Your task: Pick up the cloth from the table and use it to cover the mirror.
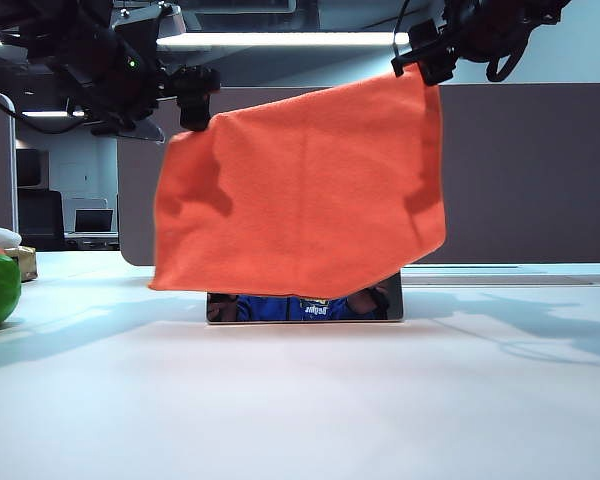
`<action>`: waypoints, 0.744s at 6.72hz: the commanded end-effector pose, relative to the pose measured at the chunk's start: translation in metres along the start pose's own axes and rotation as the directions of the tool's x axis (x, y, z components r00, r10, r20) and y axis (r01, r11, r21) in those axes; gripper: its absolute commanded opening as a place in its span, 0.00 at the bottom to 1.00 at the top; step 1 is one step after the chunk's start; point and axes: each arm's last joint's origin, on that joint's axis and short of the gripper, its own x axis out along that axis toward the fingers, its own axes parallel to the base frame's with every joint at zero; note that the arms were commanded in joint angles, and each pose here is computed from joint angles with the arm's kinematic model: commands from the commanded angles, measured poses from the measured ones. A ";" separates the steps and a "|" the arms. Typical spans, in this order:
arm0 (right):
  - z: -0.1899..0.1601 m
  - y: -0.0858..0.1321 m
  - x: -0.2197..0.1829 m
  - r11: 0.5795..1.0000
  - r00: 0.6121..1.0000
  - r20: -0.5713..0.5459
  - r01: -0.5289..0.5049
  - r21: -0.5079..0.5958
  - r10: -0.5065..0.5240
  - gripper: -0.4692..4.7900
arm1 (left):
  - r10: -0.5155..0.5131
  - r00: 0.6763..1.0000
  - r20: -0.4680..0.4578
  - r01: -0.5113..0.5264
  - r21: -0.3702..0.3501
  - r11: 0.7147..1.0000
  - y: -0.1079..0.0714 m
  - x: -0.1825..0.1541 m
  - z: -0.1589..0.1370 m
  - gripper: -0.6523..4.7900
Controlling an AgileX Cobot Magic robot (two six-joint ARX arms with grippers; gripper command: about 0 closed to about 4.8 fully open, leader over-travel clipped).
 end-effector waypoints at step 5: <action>-0.015 0.008 -0.002 0.989 0.979 -0.156 -0.141 -0.039 0.134 0.73 | 0.045 0.986 0.158 -0.044 -0.013 0.999 0.001 -0.026 0.037 0.92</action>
